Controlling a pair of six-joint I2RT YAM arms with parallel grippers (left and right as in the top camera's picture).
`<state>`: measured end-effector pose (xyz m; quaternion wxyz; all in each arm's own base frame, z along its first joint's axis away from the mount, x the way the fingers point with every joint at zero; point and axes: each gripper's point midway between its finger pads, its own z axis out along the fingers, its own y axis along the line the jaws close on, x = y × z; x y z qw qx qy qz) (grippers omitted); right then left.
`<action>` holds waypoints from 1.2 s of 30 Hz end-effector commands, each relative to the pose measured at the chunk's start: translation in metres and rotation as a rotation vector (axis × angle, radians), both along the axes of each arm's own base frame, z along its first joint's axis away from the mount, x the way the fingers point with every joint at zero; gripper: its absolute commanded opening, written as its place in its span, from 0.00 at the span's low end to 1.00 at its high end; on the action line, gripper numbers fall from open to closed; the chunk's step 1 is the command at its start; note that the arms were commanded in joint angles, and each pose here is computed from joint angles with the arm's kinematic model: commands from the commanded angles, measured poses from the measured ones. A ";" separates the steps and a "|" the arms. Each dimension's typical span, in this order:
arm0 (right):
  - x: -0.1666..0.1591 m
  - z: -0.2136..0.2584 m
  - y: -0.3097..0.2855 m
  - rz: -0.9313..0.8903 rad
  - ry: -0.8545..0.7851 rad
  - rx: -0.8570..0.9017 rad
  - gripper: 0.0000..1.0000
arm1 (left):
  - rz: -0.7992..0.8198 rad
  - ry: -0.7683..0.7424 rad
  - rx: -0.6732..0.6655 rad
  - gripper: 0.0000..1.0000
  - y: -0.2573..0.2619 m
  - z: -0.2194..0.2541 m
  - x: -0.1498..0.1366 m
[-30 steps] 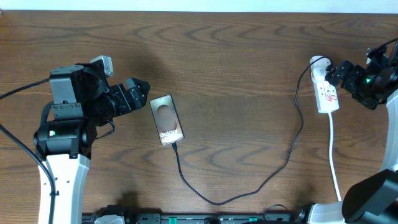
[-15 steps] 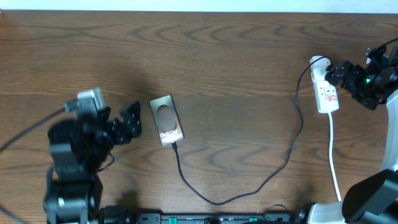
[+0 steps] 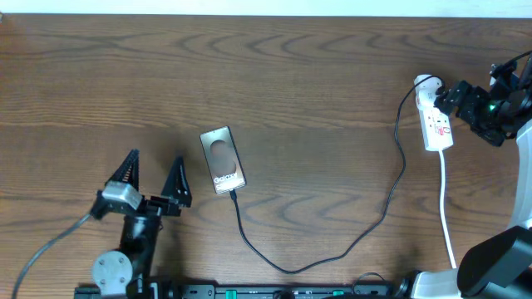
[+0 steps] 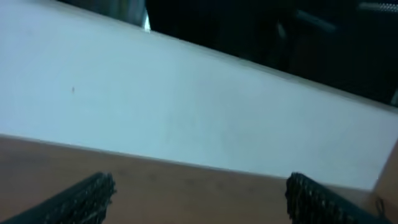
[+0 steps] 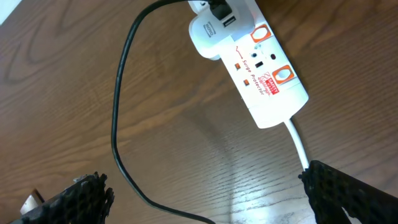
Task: Plug charger to phone and switch on socket
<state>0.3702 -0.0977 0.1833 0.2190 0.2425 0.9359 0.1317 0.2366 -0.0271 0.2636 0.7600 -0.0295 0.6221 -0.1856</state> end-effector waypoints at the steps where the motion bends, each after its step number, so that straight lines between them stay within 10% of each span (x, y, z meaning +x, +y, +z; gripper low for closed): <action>1: 0.001 0.007 0.004 0.007 -0.018 -0.001 0.99 | 0.023 -0.067 0.015 0.91 0.003 -0.009 -0.003; 36: 0.001 0.007 0.004 0.007 -0.018 -0.001 0.99 | 0.370 0.377 0.010 0.90 0.063 -0.126 0.004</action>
